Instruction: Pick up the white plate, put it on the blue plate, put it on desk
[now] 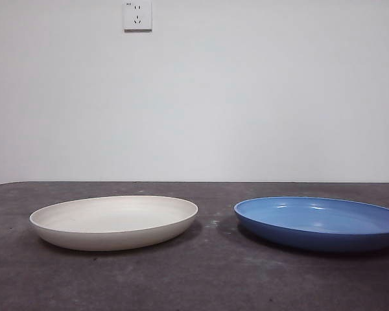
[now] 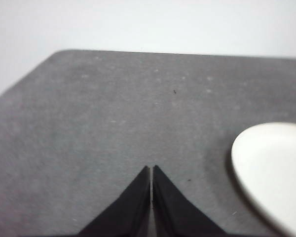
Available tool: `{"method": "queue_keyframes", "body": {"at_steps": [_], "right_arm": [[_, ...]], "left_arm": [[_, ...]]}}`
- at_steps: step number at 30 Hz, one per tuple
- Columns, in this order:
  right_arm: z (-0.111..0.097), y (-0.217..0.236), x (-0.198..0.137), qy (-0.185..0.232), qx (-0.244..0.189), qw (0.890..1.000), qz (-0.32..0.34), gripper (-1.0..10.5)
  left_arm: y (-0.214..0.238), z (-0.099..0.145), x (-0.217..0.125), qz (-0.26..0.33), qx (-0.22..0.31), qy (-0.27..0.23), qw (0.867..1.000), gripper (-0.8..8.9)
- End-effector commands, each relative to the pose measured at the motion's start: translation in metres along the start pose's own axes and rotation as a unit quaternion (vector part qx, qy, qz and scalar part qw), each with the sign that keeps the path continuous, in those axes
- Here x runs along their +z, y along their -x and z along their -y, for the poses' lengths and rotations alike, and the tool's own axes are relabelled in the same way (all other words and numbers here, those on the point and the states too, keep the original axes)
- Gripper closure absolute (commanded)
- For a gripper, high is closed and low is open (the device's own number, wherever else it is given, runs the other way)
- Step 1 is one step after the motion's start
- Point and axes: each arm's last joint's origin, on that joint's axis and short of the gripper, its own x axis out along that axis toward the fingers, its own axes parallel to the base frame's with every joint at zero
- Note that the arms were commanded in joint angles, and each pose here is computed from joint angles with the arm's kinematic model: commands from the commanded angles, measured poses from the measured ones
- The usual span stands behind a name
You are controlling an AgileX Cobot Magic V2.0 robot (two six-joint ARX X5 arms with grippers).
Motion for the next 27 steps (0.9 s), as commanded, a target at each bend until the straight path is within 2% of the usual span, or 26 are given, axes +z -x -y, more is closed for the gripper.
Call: {"method": "queue_keyframes", "body": {"at_steps": [1, 5, 8, 11, 16, 20, 27], "right_arm": [[0.0, 0.0, -0.002, -0.039, 0.0, 0.999, -0.002, 9.4], [0.001, 0.0, -0.003, -0.05, -0.001, 0.999, -0.009, 9.4], [0.0, 0.0, -0.003, -0.061, 0.004, 0.998, -0.01, 9.4], [-0.001, 0.0, -0.002, -0.061, 0.018, 0.998, -0.011, 9.4], [-0.002, 0.001, 0.002, -0.09, 0.018, 0.996, -0.006, 9.4], [-0.005, 0.006, 0.015, -0.086, 0.022, 0.996, 0.011, 9.4], [-0.016, 0.021, 0.053, -0.071, 0.035, 0.995, 0.058, 9.4]], "left_arm": [[-0.002, -0.001, -0.004, 0.006, 0.001, 0.106, 0.994, 8.05], [-0.002, 0.0, -0.003, 0.01, -0.001, 0.181, 0.983, 8.05], [-0.002, 0.0, -0.002, 0.01, -0.005, 0.207, 0.978, 8.05], [-0.001, 0.001, -0.001, 0.007, -0.02, 0.212, 0.977, 8.05], [0.002, 0.003, 0.007, 0.008, -0.055, 0.215, 0.975, 8.04], [0.006, 0.004, 0.017, 0.01, -0.058, 0.231, 0.971, 8.04], [0.018, 0.007, 0.046, 0.008, -0.065, 0.228, 0.971, 8.04]]}}
